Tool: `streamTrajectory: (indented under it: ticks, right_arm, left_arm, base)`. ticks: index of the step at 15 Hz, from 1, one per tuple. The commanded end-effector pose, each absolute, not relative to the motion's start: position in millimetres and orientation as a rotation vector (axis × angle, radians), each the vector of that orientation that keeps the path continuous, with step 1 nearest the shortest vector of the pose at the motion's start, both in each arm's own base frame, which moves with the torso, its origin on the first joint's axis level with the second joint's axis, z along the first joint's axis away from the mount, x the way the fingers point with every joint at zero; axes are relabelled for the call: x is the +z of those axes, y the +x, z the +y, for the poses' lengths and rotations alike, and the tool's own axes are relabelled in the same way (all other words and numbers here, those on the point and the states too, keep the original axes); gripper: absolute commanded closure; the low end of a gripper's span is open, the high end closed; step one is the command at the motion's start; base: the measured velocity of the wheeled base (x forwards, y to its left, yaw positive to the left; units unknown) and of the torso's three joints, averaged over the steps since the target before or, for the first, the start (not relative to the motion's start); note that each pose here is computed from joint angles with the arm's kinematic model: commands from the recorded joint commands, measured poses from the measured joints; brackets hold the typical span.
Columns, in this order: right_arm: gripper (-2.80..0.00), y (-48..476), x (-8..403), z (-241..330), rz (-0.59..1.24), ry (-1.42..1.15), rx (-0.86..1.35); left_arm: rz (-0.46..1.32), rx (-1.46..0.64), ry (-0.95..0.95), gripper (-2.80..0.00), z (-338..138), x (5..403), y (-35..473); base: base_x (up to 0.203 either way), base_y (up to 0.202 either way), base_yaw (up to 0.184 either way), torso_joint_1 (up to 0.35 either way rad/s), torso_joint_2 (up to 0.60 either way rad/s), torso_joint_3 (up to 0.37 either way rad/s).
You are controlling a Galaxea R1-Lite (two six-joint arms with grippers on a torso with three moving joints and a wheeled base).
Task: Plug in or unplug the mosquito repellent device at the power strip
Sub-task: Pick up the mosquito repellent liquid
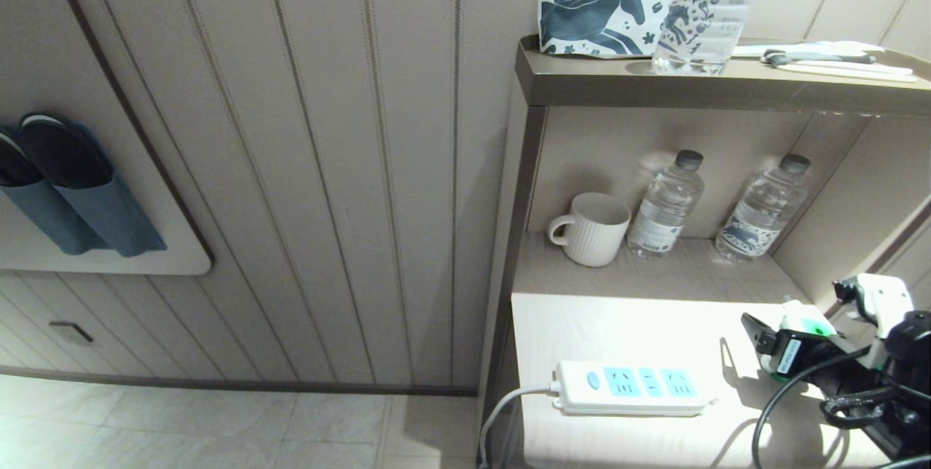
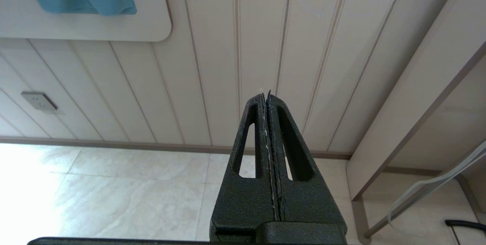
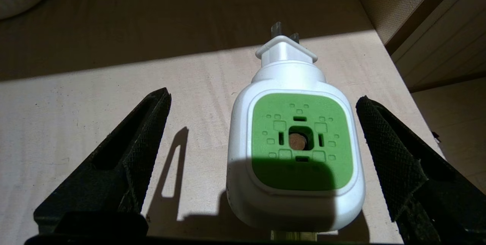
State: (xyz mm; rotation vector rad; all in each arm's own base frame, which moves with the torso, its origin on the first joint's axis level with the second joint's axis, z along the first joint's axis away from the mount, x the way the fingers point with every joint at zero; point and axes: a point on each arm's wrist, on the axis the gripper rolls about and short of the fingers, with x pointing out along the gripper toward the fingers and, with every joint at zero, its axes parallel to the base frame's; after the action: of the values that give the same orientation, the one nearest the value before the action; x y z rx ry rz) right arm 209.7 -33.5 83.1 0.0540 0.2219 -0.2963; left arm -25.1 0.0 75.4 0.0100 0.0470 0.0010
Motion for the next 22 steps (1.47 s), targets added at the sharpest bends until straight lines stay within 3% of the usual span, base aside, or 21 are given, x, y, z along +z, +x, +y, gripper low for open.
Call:
streamTrajectory:
  ticks: [1, 7, 8, 18, 22]
  right_arm:
    - [-2.80, 209, 88, -33, 0.177, 0.055, -0.296]
    - [-2.80, 210, 86, -32, 0.184, 0.055, -0.290]
    - [0.00, 210, 86, -32, 0.185, 0.053, -0.290]
    - [0.00, 213, 81, -34, 0.208, 0.052, -0.296]
    - [0.00, 207, 104, -33, 0.097, 0.051, -0.299]
  left_arm:
    - [0.048, 0.001, 0.011, 0.00, 0, 75, -25]
    - [0.048, 0.001, 0.009, 0.00, 0, 75, -25]
    - [0.048, 0.001, 0.011, 0.00, 0, 75, -25]
    - [0.048, 0.001, 0.009, 0.00, 0, 75, -25]
    - [0.049, 0.001, 0.009, 0.00, 0, 75, -25]
  base:
    - [0.000, 0.000, 0.000, 0.000, 0.00, 0.000]
    - [0.000, 0.000, 0.000, 0.000, 0.00, 0.000]
    - [0.000, 0.000, 0.000, 0.000, 0.00, 0.000]
    - [0.000, 0.000, 0.000, 0.000, 0.00, 0.000]
    - [0.000, 0.000, 0.000, 0.000, 0.00, 0.000]
